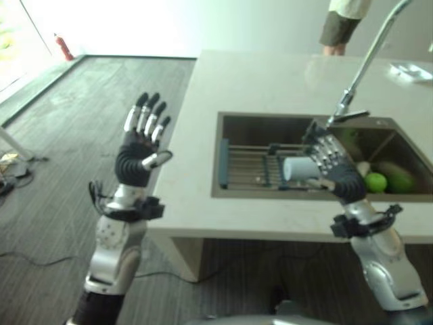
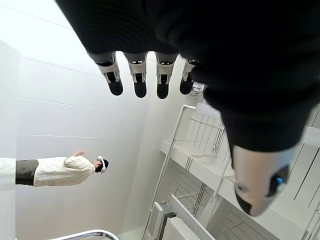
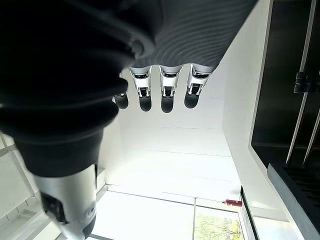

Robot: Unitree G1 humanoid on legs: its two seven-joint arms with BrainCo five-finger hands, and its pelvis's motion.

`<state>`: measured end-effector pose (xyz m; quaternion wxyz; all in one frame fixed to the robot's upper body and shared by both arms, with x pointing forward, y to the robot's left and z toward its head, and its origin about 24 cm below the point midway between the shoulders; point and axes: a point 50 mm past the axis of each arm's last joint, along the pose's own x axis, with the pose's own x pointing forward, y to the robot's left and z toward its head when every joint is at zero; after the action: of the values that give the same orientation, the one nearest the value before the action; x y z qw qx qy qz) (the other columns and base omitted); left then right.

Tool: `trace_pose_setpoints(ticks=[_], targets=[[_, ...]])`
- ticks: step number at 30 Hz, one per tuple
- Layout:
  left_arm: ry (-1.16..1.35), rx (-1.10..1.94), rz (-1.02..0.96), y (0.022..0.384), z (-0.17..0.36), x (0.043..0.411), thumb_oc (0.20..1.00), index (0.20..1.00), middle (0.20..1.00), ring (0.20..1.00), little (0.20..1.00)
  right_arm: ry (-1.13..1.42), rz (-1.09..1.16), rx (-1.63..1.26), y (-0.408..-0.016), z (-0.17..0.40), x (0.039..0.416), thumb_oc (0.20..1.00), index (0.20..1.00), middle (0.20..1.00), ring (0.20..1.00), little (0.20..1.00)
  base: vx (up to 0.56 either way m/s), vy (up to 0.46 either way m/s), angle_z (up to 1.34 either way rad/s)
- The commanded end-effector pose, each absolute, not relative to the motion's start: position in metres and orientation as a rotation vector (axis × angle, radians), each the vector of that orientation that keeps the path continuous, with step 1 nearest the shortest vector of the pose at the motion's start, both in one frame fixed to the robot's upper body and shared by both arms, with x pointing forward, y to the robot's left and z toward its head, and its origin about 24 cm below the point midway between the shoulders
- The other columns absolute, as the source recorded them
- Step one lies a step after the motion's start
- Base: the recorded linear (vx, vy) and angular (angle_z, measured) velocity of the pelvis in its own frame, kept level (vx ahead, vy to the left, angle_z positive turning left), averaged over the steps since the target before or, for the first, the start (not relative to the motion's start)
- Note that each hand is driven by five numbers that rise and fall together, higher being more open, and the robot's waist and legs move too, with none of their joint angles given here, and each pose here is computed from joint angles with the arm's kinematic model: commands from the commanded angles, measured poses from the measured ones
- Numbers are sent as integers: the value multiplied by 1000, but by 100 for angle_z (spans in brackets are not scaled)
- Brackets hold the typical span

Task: Place the dishes in the dishwasher.

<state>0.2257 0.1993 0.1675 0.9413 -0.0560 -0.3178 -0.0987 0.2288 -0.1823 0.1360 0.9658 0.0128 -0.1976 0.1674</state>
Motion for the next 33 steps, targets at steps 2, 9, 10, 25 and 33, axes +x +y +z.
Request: trace_pose_setpoints(ticks=[2,9,10,25,33], targets=[[-708,-99,-234,191,176,218,1000,1000,1000,1000,1000,-476,305,48,-192,154,230,1000,1000,1000,1000,1000,157,-490,-62],[-664,-48,-257,185,166,215,1000,1000,1000,1000,1000,-439,319,33,-199,149,225,1000,1000,1000,1000,1000,98,-244,-38],[-651,-45,-253,186,163,214,1000,1000,1000,1000,1000,-435,331,35,-195,147,226,1000,1000,1000,1000,1000,141,66,-97],[-611,69,-246,180,163,233,1000,1000,1000,1000,1000,-453,361,-7,-185,151,229,1000,1000,1000,1000,1000,83,250,-3],[-625,223,-198,189,175,240,1000,1000,1000,1000,1000,-437,375,-14,-186,146,232,1000,1000,1000,1000,1000,83,-16,4]])
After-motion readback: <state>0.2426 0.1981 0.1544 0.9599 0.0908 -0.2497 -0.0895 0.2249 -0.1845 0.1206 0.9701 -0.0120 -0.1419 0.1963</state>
